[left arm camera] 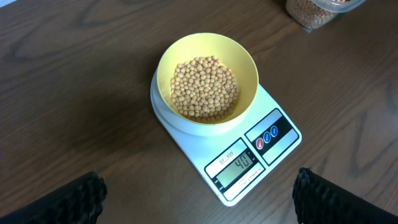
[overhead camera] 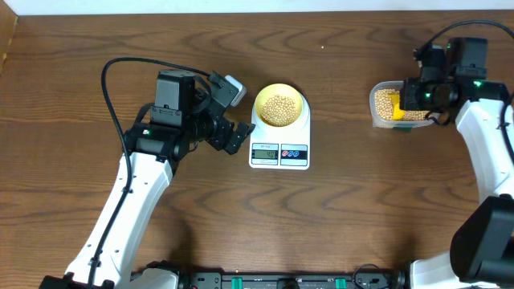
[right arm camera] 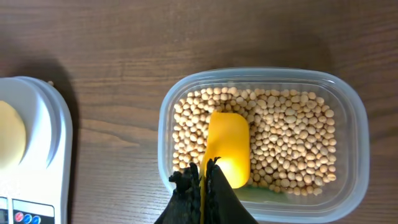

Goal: Scoop item into bowl and weigh 50g on scale
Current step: 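Drag the scoop through the soybeans and tilt it up to fill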

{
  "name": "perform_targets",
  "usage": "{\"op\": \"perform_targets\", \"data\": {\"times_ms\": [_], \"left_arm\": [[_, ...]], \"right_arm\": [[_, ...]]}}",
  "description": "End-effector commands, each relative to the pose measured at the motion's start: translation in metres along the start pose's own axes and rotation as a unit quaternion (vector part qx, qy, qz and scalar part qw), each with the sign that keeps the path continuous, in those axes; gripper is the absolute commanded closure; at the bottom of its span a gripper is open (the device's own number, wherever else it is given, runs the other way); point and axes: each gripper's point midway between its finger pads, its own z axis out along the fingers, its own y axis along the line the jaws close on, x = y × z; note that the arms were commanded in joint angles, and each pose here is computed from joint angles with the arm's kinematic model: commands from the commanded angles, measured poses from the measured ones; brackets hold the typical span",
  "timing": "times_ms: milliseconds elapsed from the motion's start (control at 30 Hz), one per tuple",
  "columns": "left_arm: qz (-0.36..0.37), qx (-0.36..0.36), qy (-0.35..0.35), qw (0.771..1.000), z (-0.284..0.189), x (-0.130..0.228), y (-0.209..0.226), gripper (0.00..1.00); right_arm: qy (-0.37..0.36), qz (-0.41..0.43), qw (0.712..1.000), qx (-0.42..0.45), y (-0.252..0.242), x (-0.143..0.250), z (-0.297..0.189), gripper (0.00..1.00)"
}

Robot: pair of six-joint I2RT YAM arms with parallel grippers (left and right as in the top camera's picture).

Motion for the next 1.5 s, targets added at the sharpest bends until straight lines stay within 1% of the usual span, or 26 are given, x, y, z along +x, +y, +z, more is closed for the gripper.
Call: {"op": "perform_targets", "data": {"times_ms": [0,233,500,667,1133,1467], "left_arm": [[0.014,0.002,-0.011,1.000,-0.005,-0.006,-0.003,0.03],[0.014,0.002,-0.011,1.000,-0.005,-0.006,-0.003,0.02],[0.014,0.002,-0.011,1.000,-0.005,-0.006,-0.003,0.03],[0.014,0.002,-0.011,1.000,-0.005,-0.006,-0.003,0.02],[0.014,0.002,-0.011,1.000,-0.005,-0.006,-0.003,0.02],[0.014,0.002,-0.011,1.000,-0.005,-0.006,-0.003,0.02]], "right_arm": [[-0.005,0.010,0.999,-0.044,0.002,-0.001,-0.003,0.99],[-0.016,0.031,0.995,-0.088,0.001,-0.004,-0.010,0.99],[-0.027,0.051,0.994,-0.097,-0.013,-0.006,-0.016,0.99],[-0.042,0.069,0.986,-0.143,-0.013,-0.010,-0.026,0.99],[-0.087,0.108,0.969,-0.206,-0.032,-0.019,-0.051,0.99],[-0.125,0.113,0.952,-0.257,-0.038,-0.028,-0.071,0.99]]}}
